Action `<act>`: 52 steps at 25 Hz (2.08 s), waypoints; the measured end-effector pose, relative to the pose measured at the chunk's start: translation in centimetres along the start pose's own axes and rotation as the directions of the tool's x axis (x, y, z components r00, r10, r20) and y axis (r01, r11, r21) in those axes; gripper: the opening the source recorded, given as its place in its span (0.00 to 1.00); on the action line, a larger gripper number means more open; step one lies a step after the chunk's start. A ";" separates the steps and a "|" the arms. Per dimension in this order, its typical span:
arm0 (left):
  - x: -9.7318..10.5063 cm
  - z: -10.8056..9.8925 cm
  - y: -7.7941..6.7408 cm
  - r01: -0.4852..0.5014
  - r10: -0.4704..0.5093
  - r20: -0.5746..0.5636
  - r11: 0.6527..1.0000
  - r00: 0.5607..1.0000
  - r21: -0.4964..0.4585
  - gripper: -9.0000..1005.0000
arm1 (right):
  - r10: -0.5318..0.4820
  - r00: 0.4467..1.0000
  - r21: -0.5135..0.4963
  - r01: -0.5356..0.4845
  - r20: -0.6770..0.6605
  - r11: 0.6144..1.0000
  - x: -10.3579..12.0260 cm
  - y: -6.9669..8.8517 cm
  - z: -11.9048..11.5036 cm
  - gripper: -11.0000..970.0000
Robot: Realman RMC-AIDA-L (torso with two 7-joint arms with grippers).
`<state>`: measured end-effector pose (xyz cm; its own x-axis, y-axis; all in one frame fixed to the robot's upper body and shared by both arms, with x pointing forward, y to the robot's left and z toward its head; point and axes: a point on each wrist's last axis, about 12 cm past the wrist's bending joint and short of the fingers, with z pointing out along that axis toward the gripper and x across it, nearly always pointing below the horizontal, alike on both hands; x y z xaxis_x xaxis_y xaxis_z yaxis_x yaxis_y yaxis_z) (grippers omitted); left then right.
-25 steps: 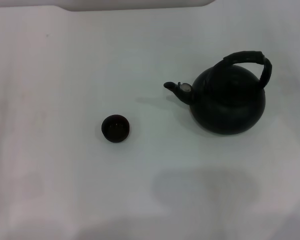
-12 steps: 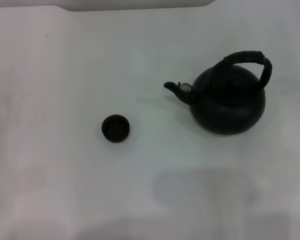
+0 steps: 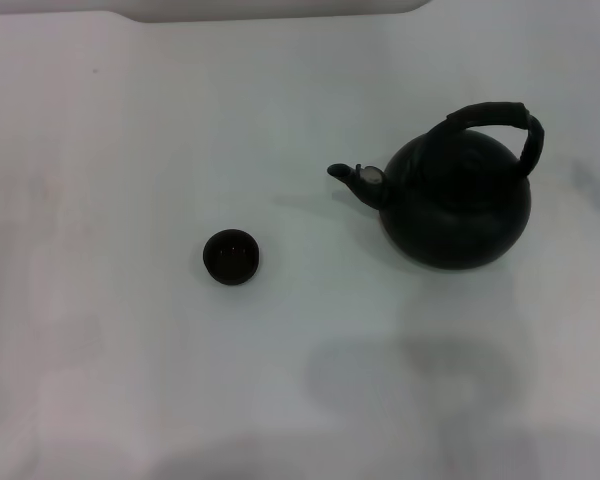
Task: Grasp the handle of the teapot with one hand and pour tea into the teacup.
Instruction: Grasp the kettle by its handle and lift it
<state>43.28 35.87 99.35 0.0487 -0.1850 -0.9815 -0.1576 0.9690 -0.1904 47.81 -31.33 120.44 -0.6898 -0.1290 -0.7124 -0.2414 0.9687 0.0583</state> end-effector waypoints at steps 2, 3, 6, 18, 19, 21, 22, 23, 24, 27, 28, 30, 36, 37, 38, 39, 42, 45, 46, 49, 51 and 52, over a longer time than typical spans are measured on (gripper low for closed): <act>0.0 0.1 -0.1 0.000 0.000 0.000 1.000 1.000 0.002 0.87 | 0.027 1.000 0.001 -0.027 -0.014 1.000 0.8 0.4 0.2 0.66; 0.0 0.2 -0.1 0.001 -0.001 0.000 1.000 1.000 0.003 0.87 | 0.041 0.999 0.005 -0.041 -0.019 0.999 1.2 0.5 0.4 0.66; 0.0 0.3 -0.1 0.000 0.000 0.001 1.000 1.000 0.005 0.87 | 0.079 0.997 0.011 -0.078 -0.018 0.997 2.2 1.1 0.7 0.66; -0.3 1.2 -0.6 0.004 -0.005 0.017 1.000 1.000 0.017 0.87 | 0.164 0.978 0.008 -0.166 0.129 0.986 6.8 3.8 1.0 0.66; -0.4 1.2 -0.6 0.005 -0.006 0.018 1.000 1.000 0.018 0.87 | 0.166 0.977 0.007 -0.168 0.136 0.986 7.2 4.1 1.1 0.66; -0.4 1.3 -0.7 0.007 -0.008 0.022 1.000 1.000 0.017 0.87 | 0.172 0.974 0.001 -0.174 0.149 0.985 7.8 4.7 1.4 0.66; -0.5 1.5 -0.7 0.010 -0.010 0.026 1.000 1.000 0.013 0.87 | 0.174 0.973 -0.006 -0.176 0.154 0.984 8.1 5.1 1.6 0.66; -0.5 1.5 -0.7 0.011 -0.011 0.028 1.000 1.000 0.011 0.87 | 0.177 0.971 -0.012 -0.177 0.164 0.984 8.3 5.5 1.8 0.66; -0.5 1.6 -0.7 0.012 -0.012 0.030 1.000 0.999 0.009 0.87 | 0.181 0.969 -0.017 -0.180 0.167 0.983 8.5 5.8 1.9 0.66; -0.7 1.9 -0.8 0.013 -0.014 0.037 1.000 0.999 0.010 0.87 | 0.196 0.962 -0.027 -0.194 0.191 0.981 9.3 6.4 2.6 0.66; -0.7 2.0 -0.8 0.013 -0.014 0.038 1.000 0.999 0.011 0.87 | 0.204 0.957 -0.030 -0.202 0.205 0.979 9.5 6.7 2.8 0.66; -0.8 2.1 -0.8 0.012 -0.013 0.041 1.000 0.999 0.014 0.87 | 0.221 0.949 -0.034 -0.219 0.223 0.975 10.3 7.0 3.4 0.66; -0.9 2.3 -0.8 0.009 -0.010 0.043 1.000 0.999 0.015 0.87 | 0.241 0.933 -0.039 -0.239 0.267 0.970 11.5 7.8 4.4 0.66; -0.9 2.5 -0.8 0.009 -0.009 0.045 1.000 0.999 0.017 0.87 | 0.241 0.931 -0.042 -0.238 0.275 0.970 11.5 7.9 4.5 0.66; -0.9 2.5 -0.8 0.009 -0.009 0.045 1.000 0.999 0.018 0.87 | 0.240 0.930 -0.043 -0.238 0.279 0.970 11.6 7.9 4.7 0.66; -1.0 2.6 -0.8 0.009 -0.010 0.047 1.000 0.999 0.019 0.87 | 0.241 0.929 -0.046 -0.238 0.282 0.970 11.6 8.0 4.9 0.66; -1.0 2.7 -1.0 0.009 -0.010 0.049 1.000 0.999 0.023 0.87 | 0.255 0.926 -0.059 -0.248 0.279 0.967 11.7 8.0 5.6 0.66; -1.0 2.8 -1.0 0.010 -0.012 0.049 1.000 0.999 0.024 0.87 | 0.258 0.926 -0.077 -0.246 0.276 0.966 11.4 7.9 6.6 0.65; -1.0 2.8 -1.0 0.010 -0.012 0.049 1.000 0.999 0.024 0.87 | 0.256 0.926 -0.079 -0.243 0.277 0.967 11.3 7.9 6.9 0.65; -1.0 2.8 -1.0 0.011 -0.012 0.049 1.000 0.999 0.024 0.87 | 0.250 0.925 -0.082 -0.236 0.286 0.968 11.1 7.9 7.4 0.65; -1.0 2.8 -1.1 0.011 -0.012 0.050 1.000 0.999 0.025 0.87 | 0.248 0.923 -0.079 -0.235 0.295 0.969 11.0 7.8 7.6 0.65; -1.0 2.8 -1.1 0.011 -0.013 0.050 1.000 0.999 0.026 0.87 | 0.248 0.921 -0.078 -0.236 0.301 0.969 11.0 7.7 7.7 0.65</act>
<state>46.22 35.46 100.63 0.0997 -0.1887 -0.9770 -0.1317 0.9707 -0.2010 43.61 -23.64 107.65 -0.4899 0.1856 -0.8518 -0.1241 0.9523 0.2788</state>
